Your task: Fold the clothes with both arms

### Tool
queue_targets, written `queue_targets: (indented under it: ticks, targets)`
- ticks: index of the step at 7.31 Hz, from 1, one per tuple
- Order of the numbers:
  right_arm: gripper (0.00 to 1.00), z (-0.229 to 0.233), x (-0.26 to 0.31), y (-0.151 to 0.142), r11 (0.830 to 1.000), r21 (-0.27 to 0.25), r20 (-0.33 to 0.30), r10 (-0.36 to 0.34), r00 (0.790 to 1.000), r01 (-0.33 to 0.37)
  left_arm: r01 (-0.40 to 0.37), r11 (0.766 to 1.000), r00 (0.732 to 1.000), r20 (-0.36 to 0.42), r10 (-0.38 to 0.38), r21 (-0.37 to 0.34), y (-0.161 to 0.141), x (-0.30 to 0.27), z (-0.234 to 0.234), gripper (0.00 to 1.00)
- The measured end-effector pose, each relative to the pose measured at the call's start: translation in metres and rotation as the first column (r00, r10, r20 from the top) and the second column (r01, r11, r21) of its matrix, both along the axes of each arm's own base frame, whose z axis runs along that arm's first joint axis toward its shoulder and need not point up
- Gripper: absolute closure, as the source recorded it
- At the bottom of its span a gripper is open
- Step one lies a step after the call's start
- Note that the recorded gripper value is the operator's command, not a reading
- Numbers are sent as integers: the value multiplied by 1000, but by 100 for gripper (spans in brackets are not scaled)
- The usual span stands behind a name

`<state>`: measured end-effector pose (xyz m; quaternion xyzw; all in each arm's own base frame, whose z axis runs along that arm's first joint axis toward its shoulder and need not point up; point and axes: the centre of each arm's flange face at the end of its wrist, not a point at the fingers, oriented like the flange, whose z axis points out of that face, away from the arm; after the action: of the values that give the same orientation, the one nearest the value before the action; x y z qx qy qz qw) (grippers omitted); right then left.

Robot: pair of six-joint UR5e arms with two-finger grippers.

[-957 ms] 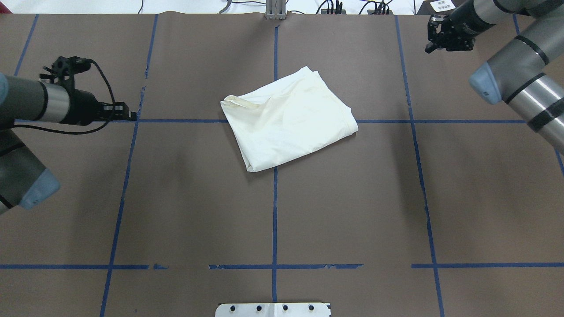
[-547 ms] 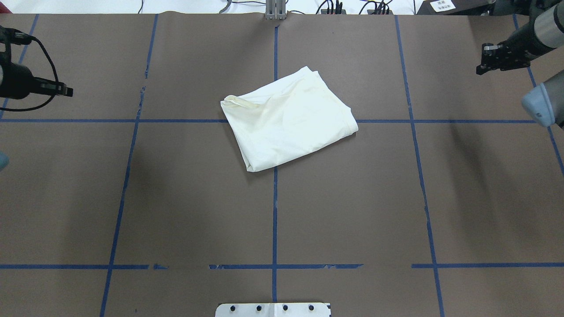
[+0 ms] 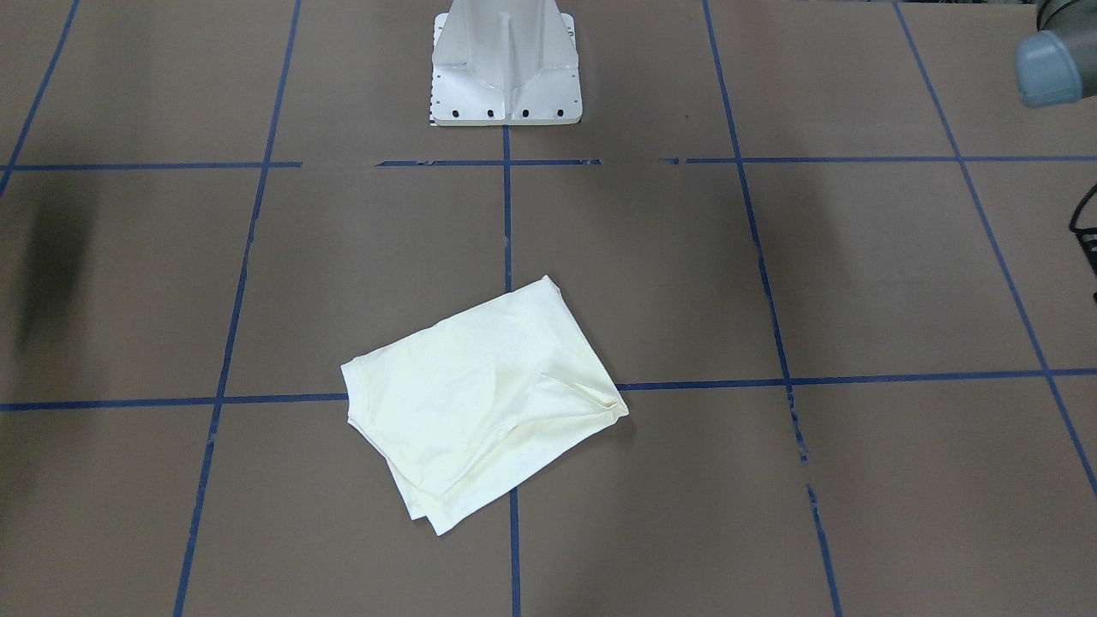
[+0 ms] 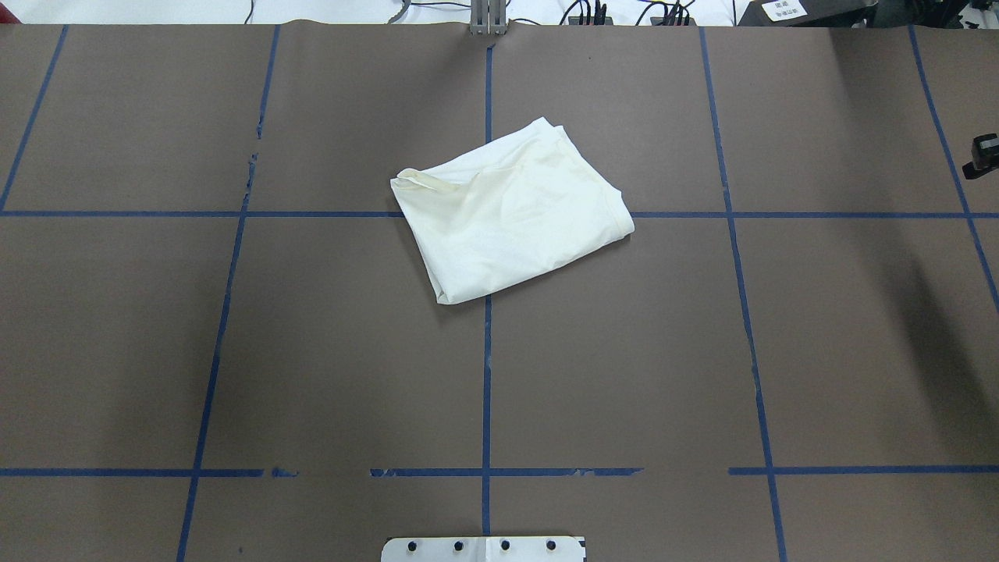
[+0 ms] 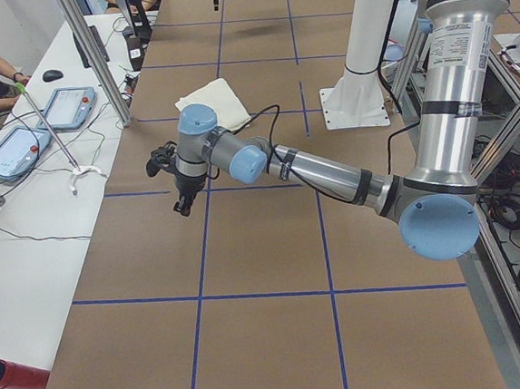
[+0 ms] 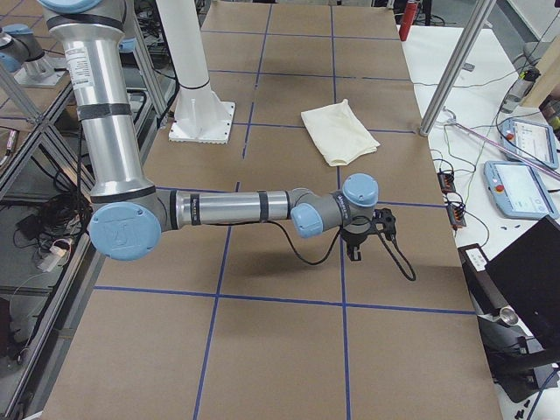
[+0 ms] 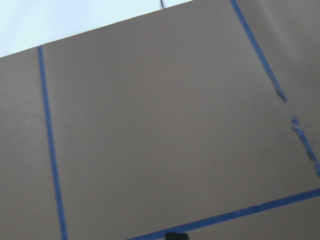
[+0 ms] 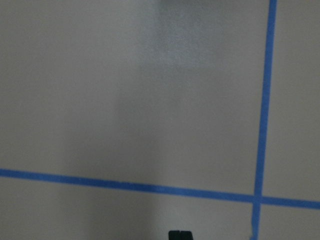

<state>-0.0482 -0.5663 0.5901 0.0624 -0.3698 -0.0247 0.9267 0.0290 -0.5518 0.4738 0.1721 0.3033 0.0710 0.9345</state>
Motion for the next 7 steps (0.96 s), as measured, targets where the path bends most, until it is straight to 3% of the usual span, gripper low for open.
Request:
queue_targets:
  ticks: [1,2,4,7]
  targets:
    - [6,-20,21,25,1000,-24,-22,-16,1000,16,-18,999,999,-33,17,-47,11,-23,7,40]
    - [0,-34,33,55,999,-49,-38,-23,999,21,-40,995,995,-90,32,-87,29,-33,20,0]
    - [0,-36,42,97,996,-79,-36,-32,999,29,-78,991,988,-144,61,-113,60,-39,38,0]
    - [0,-31,40,107,993,-110,7,-37,999,38,-116,986,986,-134,99,-121,92,-58,85,0]
